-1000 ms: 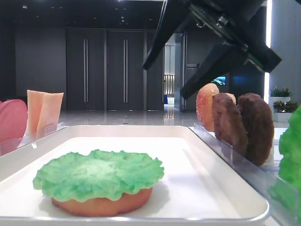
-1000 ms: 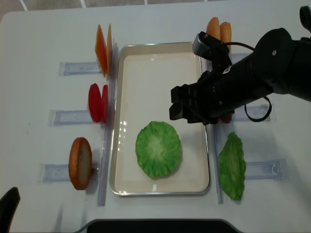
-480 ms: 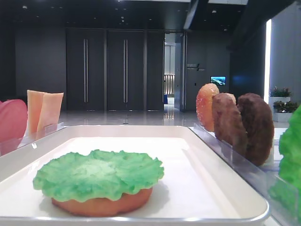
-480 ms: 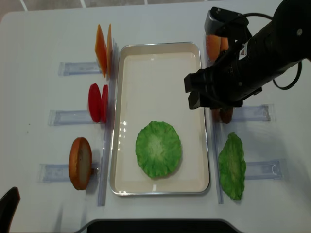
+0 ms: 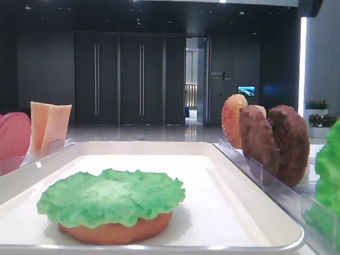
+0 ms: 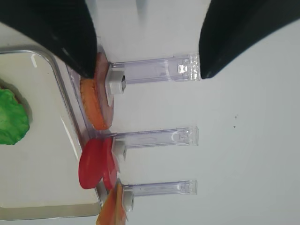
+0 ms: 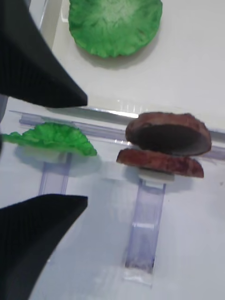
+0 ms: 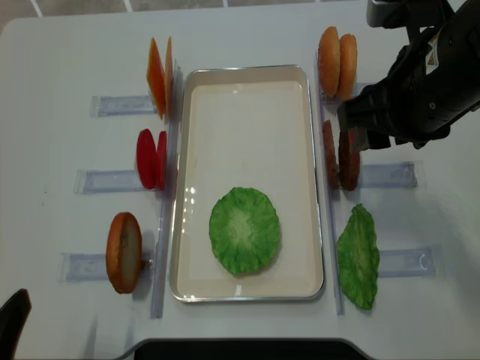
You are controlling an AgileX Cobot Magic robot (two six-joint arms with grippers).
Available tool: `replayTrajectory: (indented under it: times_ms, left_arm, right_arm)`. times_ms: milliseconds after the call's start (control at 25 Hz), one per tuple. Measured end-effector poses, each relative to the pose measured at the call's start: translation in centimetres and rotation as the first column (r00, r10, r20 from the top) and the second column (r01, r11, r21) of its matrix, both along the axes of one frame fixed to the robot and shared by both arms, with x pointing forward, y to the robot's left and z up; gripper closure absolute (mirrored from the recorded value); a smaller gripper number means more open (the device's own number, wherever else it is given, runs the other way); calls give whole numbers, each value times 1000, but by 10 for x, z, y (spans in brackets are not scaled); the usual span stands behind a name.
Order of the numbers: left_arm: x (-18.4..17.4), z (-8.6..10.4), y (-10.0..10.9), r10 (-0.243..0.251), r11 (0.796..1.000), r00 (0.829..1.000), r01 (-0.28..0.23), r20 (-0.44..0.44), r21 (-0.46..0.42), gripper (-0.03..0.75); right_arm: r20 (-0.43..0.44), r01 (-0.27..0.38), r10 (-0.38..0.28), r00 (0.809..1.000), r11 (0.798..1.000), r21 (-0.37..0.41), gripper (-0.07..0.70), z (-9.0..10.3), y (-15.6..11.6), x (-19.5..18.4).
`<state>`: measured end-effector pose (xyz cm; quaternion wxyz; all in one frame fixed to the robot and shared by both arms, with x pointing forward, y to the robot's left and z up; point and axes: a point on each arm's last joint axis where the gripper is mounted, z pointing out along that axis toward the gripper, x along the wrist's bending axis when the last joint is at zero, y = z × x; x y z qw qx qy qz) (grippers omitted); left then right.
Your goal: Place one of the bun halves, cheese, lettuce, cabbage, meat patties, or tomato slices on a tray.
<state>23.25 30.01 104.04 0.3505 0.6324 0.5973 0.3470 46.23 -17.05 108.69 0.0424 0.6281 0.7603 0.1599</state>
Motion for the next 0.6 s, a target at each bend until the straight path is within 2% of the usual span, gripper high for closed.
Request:
replayTrajectory:
  times_ms: [320,600]
  left_arm:
    - [0,0,0,0,1000,1000,0,0,0,199]
    - [0,0,0,0,1000,1000,0,0,0,199]
  right_arm:
    - [-42,133,-136,990,989,-60,237,0,-59,16]
    - [-52,256,-261,964,963,-90,237,0,-111,24]
